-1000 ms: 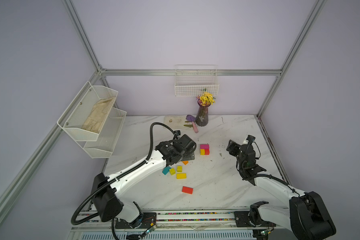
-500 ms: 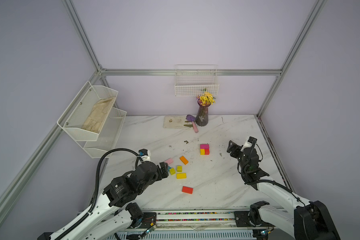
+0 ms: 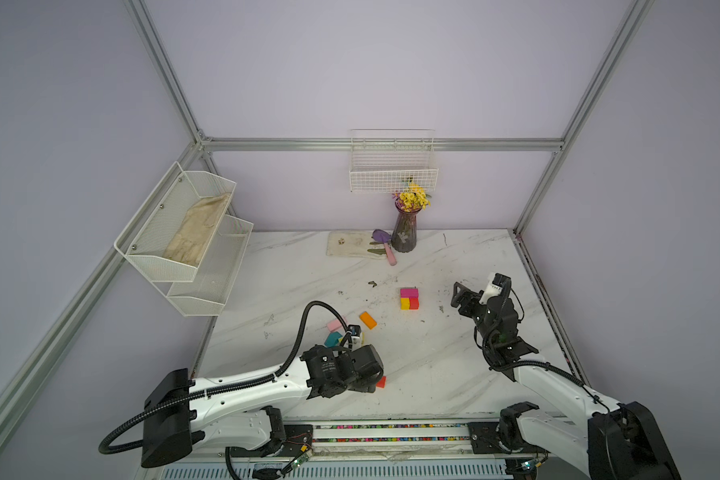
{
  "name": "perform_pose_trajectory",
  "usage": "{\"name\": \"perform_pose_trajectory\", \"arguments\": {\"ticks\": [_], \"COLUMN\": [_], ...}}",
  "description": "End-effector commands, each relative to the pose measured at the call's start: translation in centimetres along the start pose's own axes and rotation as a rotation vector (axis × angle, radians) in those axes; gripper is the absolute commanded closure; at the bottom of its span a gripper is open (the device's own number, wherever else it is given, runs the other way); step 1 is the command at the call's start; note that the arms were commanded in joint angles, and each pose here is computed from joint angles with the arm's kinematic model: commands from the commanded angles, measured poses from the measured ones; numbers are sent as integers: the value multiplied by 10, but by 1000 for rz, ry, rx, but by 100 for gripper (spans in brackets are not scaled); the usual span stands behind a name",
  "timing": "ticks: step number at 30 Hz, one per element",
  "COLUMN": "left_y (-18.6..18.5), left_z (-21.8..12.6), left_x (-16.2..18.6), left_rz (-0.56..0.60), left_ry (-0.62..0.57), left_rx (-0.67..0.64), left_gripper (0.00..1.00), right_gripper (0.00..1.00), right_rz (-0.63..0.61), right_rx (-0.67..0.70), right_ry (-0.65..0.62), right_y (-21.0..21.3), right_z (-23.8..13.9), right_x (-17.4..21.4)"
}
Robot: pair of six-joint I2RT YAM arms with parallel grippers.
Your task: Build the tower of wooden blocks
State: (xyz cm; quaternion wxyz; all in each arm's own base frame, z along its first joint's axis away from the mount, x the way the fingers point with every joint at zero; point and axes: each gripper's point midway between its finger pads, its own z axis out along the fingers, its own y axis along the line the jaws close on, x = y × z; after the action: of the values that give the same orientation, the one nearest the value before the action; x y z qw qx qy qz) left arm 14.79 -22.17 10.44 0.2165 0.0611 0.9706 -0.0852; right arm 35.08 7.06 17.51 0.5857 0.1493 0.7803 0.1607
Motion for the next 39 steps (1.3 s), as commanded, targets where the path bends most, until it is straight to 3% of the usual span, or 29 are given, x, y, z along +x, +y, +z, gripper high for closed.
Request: {"name": "perform_pose_trajectory", "arguments": {"ticks": [1,8,21,30,39], "left_y": [-25,-60,-68,-68,-65], "left_z": [11,43,73,78,83], "left_x": [-2,11,24,25,21], "left_rz": [-42,22,33,28,18], "left_ry": [-10,63,113,107,100], "left_rx": [55,24,-39,-35,-65], "left_gripper": [13,12,8,21,26], "right_gripper": [9,7,8,8,10], "right_rz": [-7,-13,-18,-20,-24], "right_rx": [-24,-41,-51,-53,-54], "right_ry": [-11,-5,6,9,16], "right_y": [5,8,10,11,13], "right_z": [2,2,4,5,6], "right_x": [-3,-2,1,2,4]}}
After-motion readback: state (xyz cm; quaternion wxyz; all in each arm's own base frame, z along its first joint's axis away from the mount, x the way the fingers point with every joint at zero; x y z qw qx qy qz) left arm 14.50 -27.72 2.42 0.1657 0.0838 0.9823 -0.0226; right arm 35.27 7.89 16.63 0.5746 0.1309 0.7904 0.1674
